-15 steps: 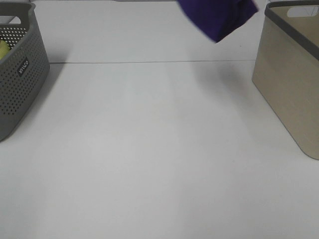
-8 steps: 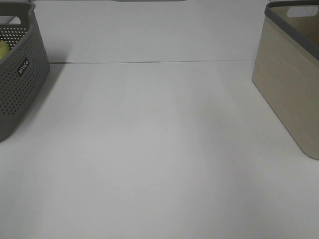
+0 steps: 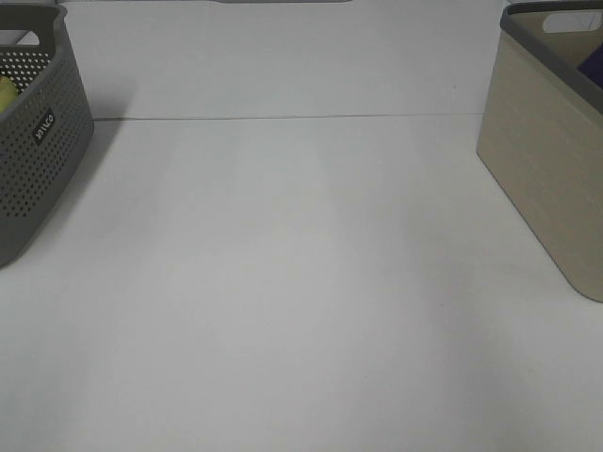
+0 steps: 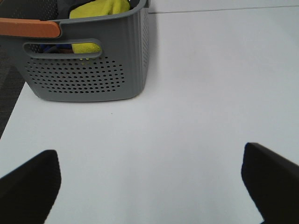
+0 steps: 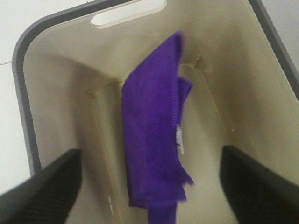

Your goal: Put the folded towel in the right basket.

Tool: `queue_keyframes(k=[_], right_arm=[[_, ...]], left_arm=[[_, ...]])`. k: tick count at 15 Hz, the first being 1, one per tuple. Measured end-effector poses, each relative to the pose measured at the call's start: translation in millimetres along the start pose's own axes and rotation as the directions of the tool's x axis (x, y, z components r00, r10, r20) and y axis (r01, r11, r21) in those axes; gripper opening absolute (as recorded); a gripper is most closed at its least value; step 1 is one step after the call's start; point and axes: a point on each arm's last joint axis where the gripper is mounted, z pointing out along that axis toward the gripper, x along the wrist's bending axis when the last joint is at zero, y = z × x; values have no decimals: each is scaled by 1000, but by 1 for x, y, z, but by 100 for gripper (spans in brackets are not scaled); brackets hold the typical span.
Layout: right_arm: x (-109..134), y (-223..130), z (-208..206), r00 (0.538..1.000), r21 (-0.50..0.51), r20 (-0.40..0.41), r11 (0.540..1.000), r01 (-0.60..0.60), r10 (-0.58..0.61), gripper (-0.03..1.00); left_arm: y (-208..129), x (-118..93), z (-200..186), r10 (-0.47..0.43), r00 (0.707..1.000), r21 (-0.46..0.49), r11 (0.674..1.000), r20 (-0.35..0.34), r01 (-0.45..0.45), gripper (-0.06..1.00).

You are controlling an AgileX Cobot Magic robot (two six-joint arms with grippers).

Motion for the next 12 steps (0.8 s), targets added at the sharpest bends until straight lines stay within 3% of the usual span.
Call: queue_keyframes(k=[1, 3, 8, 12], right_arm=[[0, 0, 2, 1000, 4, 0, 1000, 0, 0, 88], [0, 0, 2, 1000, 5, -4, 1000, -8, 8, 95], [11, -1, 1, 997, 17, -67, 999, -29, 30, 96], [87, -4, -21, 980, -58, -159, 992, 115, -123, 96]], left_arm=[[0, 0, 0, 0, 1000, 0, 1000, 0, 0, 99], [0, 0, 0, 0, 1000, 0, 1000, 0, 0, 99], [0, 0, 0, 0, 1000, 0, 1000, 0, 0, 99], [0, 0, 0, 0, 1000, 0, 1000, 0, 0, 99]])
